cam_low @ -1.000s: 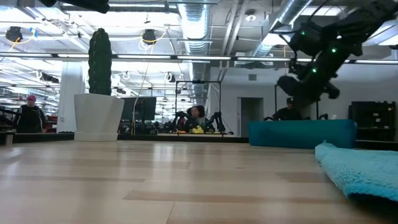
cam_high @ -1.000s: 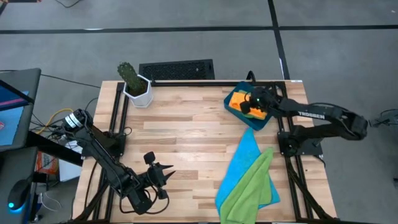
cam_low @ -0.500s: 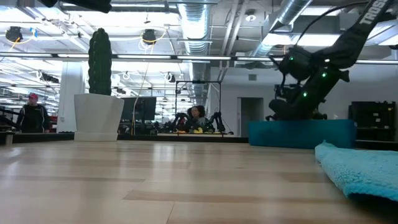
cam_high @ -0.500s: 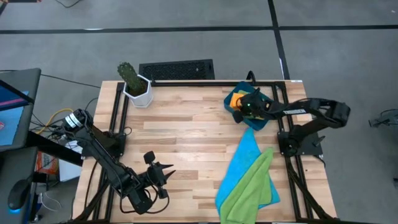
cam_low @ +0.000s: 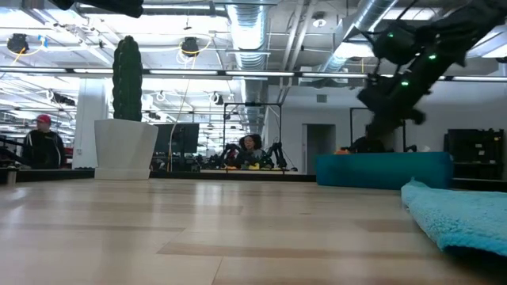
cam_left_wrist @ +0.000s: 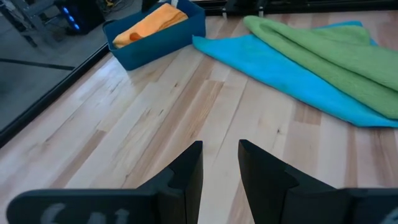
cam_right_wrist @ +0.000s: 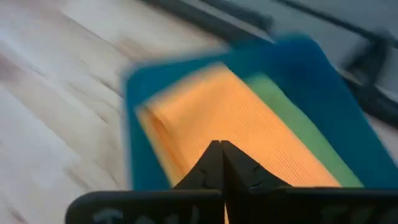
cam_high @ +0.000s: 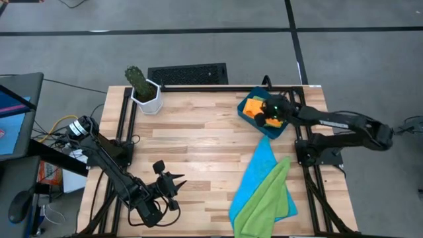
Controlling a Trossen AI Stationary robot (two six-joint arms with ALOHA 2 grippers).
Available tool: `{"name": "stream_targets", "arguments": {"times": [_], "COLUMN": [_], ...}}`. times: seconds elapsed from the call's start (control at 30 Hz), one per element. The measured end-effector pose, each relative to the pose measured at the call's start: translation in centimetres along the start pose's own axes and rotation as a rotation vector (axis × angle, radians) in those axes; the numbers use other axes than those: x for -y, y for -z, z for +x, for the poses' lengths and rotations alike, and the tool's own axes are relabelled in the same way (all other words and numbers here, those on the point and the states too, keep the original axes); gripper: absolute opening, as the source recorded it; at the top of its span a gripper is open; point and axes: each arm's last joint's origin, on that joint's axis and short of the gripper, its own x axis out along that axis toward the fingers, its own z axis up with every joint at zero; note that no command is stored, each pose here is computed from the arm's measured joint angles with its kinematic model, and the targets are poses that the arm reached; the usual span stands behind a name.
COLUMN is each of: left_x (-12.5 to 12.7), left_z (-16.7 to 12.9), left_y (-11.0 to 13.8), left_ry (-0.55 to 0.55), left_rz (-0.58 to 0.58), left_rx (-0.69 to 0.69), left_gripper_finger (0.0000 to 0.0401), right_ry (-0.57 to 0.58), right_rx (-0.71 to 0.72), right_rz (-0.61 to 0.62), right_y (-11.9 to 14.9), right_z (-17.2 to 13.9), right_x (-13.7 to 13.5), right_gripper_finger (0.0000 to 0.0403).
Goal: Fold microfiber towels
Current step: Put the orange microfiber cloth into the blue bin, then fold the blue microfiber cloth
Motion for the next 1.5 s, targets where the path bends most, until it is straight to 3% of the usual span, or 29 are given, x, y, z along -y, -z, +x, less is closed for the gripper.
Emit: {"name": "stream_targets", "arguments": {"times": [0.17,0.37,0.57,0.77,0.87,0.97,1.07,1.3,1.5], "left_x": [0.0,-0.2,-0.5,-0.8,-0.8,-0.9,-0.8,-2.0,-5.4], "left_z": [0.0,0.3,1.0,2.7,3.6,4.5,5.3,8.3,15.0], "left_y": [0.0,-0.1,-0.5,-1.7,-2.5,-3.2,-4.0,-6.9,-9.5], "left_ry": [-0.005,-0.015,-0.039,-0.064,-0.053,-0.008,0.080,0.209,0.361], "left_rz": [0.013,-0.008,-0.029,-0.109,-0.100,-0.052,-0.024,0.004,-0.087], "left_rx": [0.004,0.005,0.003,0.028,0.042,0.025,0.002,0.078,0.193], "left_gripper_finger": [0.0096,0.0096,0.0096,0.0096,0.0096,0.0096,0.0097,0.0139,0.0196], "right_ry": [0.016,0.144,0.147,0.069,-0.065,-0.259,-0.349,-0.365,-0.341], "right_rx": [-0.037,-0.192,-0.274,-0.158,-0.157,-0.251,-0.369,-0.511,-0.578], "right_rz": [0.063,0.168,0.154,0.126,0.107,0.070,0.028,0.075,0.140], "right_y": [1.5,4.4,4.7,1.5,1.4,3.0,5.3,10.0,13.3], "right_z": [-1.1,0.0,0.4,-3.3,-5.6,-7.6,-9.2,-12.4,-15.0], "right_x": [0.4,1.1,0.7,-0.7,-1.8,-3.2,-4.8,-7.9,-9.2], "right_gripper_finger": [0.0023,0.0021,0.0016,0.0026,0.0027,0.0030,0.0040,0.0048,0.0039]}}
